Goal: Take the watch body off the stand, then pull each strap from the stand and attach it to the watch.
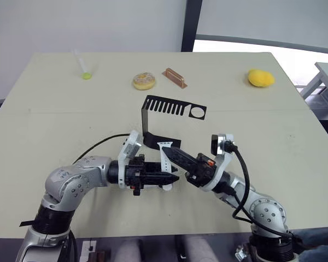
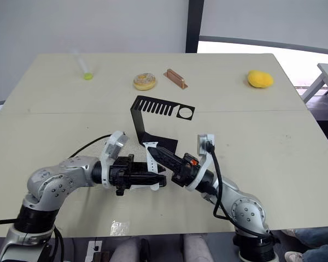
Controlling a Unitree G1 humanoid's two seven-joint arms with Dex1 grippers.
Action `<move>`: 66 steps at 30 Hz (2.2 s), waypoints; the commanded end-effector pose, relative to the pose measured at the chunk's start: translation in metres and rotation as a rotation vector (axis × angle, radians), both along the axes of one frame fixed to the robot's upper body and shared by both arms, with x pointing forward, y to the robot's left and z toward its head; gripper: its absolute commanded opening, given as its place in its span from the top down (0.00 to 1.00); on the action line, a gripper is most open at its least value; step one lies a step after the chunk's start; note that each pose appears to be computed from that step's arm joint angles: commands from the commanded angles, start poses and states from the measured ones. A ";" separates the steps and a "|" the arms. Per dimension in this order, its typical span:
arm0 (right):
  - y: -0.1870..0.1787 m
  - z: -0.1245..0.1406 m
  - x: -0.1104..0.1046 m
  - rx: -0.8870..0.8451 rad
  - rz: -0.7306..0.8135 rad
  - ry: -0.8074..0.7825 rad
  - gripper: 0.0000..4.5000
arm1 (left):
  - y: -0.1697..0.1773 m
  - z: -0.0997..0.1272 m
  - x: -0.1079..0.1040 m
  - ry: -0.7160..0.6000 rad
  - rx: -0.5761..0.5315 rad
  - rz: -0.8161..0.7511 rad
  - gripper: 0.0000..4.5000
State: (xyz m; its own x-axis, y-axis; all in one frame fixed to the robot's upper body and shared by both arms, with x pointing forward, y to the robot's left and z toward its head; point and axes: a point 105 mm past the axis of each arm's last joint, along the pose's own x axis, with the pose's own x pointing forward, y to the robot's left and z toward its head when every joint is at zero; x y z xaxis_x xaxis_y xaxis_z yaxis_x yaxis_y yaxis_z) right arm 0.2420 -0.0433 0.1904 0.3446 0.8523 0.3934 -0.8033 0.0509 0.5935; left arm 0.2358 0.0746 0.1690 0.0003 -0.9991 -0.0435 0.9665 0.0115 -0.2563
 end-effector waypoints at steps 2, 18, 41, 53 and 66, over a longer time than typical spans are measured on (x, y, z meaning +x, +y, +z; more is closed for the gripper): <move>-0.024 0.024 -0.006 -0.083 -0.087 -0.185 1.00 | 0.044 0.007 0.005 -0.268 0.119 0.087 0.01; -0.179 -0.025 -0.009 -0.844 -0.528 -0.504 1.00 | 0.207 -0.006 -0.006 -0.518 0.487 0.587 0.01; -0.139 -0.016 -0.019 -0.800 -0.441 -0.696 1.00 | 0.069 -0.028 0.021 -0.528 0.526 0.242 0.01; -0.110 -0.017 -0.022 -0.764 -0.378 -0.728 1.00 | 0.012 -0.070 0.030 -0.500 0.524 0.162 0.01; -0.106 -0.019 -0.022 -0.763 -0.381 -0.713 1.00 | -0.005 -0.079 0.032 -0.484 0.520 0.138 0.01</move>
State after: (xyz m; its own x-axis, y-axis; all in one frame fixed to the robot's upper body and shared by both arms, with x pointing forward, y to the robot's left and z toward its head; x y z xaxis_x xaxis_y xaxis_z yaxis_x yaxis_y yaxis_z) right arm 0.2239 -0.1536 0.1624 0.5471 0.8371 -0.0018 -0.8082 0.5276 -0.2616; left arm 0.2686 0.0723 0.0896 0.2726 -0.8347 -0.4786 0.9483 0.1491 0.2801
